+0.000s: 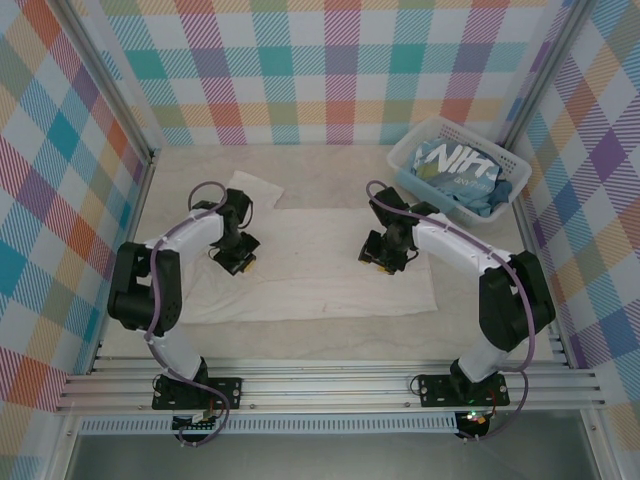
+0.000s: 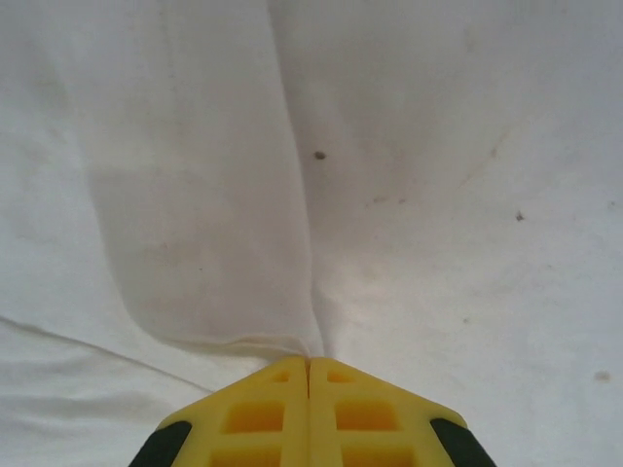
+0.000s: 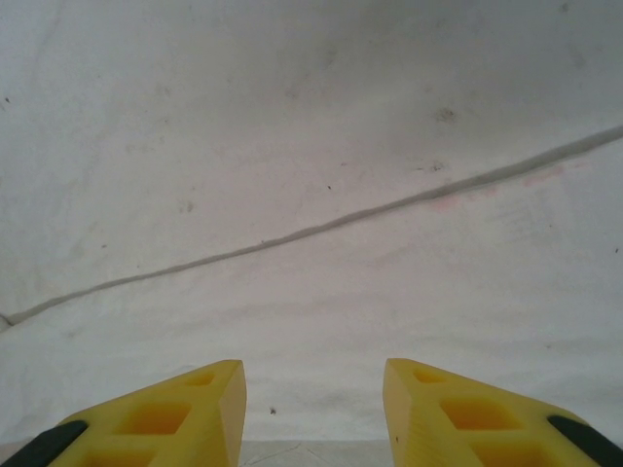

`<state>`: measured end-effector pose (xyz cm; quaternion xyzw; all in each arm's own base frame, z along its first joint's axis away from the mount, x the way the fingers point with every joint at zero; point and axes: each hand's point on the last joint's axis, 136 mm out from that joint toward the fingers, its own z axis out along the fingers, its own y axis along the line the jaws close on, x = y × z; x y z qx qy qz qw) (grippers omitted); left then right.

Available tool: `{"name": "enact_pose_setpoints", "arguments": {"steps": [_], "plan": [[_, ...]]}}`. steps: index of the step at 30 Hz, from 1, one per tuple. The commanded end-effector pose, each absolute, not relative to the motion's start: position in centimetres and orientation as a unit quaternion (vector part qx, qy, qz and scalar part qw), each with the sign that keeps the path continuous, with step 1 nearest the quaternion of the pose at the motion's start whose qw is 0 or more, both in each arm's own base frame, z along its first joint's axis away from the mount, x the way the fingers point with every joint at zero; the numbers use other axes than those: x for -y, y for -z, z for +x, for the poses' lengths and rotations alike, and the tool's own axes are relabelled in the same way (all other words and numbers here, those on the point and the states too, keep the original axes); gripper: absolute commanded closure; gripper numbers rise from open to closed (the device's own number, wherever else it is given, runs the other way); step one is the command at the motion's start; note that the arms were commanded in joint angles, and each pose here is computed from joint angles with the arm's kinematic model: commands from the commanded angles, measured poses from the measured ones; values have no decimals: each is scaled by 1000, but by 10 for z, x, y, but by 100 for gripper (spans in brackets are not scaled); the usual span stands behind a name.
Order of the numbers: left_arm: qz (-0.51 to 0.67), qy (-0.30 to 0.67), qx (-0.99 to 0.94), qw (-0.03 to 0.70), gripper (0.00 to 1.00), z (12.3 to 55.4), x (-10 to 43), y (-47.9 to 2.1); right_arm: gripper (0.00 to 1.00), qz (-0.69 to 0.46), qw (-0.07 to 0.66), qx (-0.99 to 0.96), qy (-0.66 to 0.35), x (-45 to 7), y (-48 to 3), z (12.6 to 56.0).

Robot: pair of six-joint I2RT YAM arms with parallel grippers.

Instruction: Fold and stack the t-shirts

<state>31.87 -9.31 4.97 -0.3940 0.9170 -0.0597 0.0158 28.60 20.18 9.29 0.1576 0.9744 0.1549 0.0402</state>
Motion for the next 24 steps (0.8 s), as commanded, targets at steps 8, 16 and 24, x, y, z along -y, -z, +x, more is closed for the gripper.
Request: {"name": "enact_pose_setpoints", "arguments": {"steps": [8,16,24], "plan": [[-245,-40,-969,3,100,331,109,-47,59,155,31,-976,-153,-204,-92,286],[-135,-72,-988,36,97,354,124,-45,58,151,29,-976,-157,-205,-93,286],[-114,-74,-984,118,57,366,112,-94,59,142,27,-977,-159,-209,-93,289]]}}
